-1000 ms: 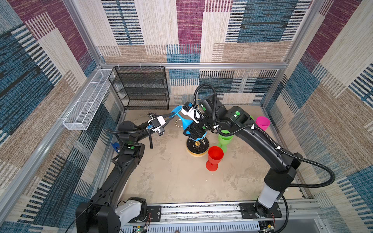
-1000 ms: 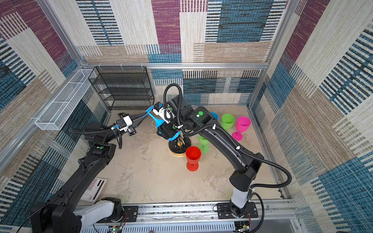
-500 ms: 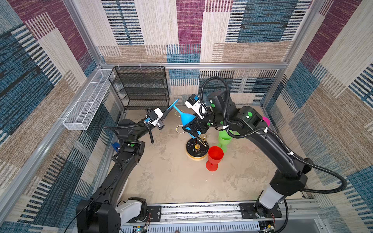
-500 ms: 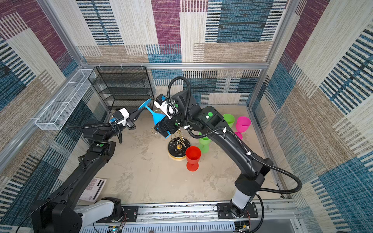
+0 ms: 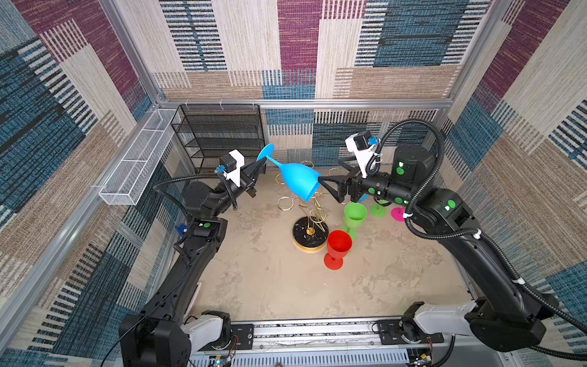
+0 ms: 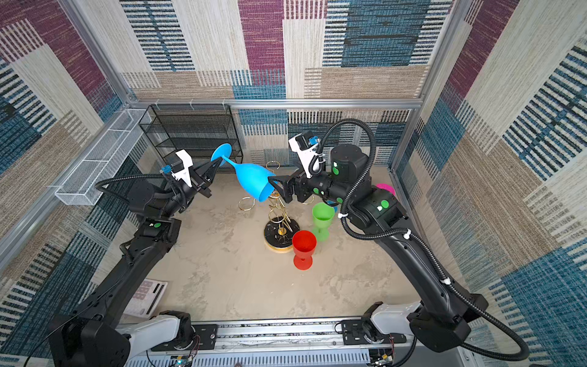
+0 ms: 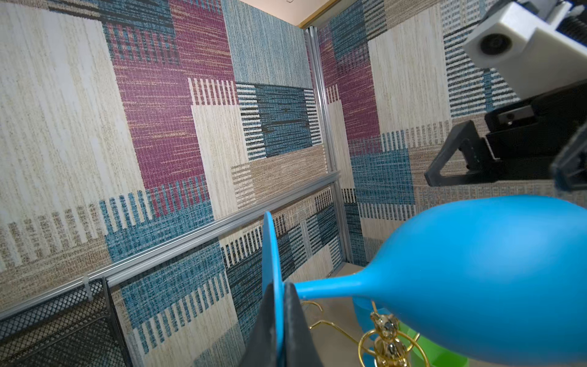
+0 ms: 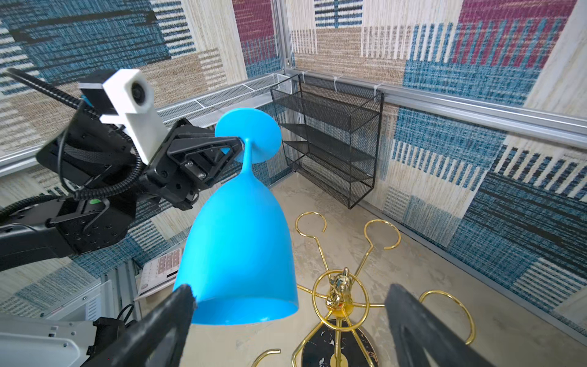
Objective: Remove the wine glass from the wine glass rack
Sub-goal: 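Carry the blue glass with the right gripper away from the rack toward the table corner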
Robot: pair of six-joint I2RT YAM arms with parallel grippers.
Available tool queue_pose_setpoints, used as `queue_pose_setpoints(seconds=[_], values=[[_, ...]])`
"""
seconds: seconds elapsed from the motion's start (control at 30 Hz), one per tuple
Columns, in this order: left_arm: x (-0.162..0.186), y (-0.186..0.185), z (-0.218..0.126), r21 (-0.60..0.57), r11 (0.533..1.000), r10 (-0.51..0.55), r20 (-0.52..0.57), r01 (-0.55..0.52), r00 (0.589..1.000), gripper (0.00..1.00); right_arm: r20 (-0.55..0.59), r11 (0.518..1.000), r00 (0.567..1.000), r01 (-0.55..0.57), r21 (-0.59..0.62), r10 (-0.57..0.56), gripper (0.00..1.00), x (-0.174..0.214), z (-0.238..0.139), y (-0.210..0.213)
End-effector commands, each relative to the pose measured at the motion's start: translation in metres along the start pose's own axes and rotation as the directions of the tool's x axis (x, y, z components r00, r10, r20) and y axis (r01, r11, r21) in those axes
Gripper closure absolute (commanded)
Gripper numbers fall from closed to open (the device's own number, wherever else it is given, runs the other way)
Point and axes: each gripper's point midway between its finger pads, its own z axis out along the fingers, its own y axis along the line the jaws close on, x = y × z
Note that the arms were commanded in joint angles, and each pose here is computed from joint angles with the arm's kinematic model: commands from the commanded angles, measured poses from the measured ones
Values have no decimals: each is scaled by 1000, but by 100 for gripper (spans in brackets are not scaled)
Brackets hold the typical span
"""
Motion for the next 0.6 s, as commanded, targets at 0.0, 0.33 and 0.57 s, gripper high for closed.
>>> queue_pose_setpoints(seconds=[0.0,0.33,0.57], values=[[-4,6,2,-23,989,-148,6,148,989,100,114,1000,993,-15,-7,15,13,-24,-9,2],[-3,5,-1,-30,968,-248,9,249,969,100,122,998,991,-53,-16,55,38,-19,6,-2],[-4,5,-1,-30,966,-257,6,257,966,100,114,997,991,-73,-20,75,41,-14,23,-1]])
